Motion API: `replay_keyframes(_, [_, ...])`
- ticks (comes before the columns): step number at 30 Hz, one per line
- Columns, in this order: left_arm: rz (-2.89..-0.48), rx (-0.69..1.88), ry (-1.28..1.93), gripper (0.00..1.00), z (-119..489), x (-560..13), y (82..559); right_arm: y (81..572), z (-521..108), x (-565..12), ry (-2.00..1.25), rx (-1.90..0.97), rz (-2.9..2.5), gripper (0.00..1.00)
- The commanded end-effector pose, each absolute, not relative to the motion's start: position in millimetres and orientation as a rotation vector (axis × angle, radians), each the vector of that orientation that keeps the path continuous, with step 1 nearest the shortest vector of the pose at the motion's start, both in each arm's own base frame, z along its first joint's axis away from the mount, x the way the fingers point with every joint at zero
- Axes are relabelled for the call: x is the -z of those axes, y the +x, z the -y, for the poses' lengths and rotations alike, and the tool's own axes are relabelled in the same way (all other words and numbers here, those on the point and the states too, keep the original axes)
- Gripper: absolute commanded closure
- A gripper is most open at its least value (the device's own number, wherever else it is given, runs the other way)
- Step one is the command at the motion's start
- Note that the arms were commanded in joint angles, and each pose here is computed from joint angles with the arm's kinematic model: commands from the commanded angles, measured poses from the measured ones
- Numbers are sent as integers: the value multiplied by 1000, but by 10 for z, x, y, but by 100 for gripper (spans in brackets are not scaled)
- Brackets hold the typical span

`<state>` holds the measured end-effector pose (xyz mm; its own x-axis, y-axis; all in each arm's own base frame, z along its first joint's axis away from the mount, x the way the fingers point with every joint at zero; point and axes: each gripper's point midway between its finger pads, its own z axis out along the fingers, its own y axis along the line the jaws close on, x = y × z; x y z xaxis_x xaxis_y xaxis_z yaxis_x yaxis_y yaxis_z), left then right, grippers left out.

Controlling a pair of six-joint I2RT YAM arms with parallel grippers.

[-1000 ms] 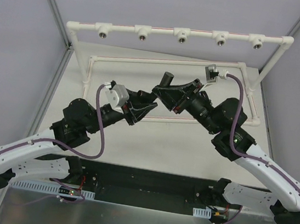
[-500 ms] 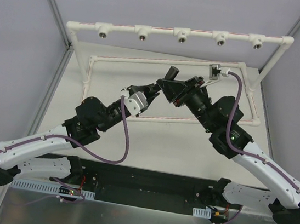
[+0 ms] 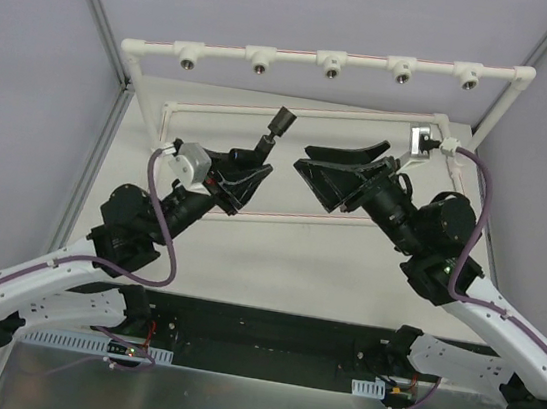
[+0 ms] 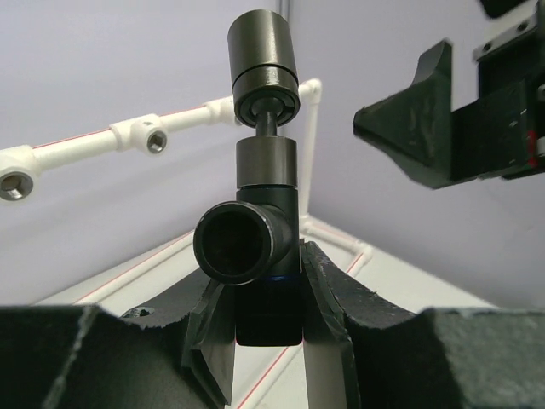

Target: Install the water faucets

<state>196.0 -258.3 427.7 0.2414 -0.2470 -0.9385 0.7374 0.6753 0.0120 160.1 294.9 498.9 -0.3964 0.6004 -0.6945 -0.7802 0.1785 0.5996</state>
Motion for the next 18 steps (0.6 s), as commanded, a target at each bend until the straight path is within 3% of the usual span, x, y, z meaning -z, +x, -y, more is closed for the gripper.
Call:
replay_keyframes(1, [-971, 1023, 327, 100, 2398, -4899, 1619, 1444, -2895, -5159, -248, -1555, -1196, 16])
replay_keyframes(18, [-907, 1650, 238, 100, 2609, -5135, 1097, 954, -2934, -5246, -556, -1638, -1081, 20])
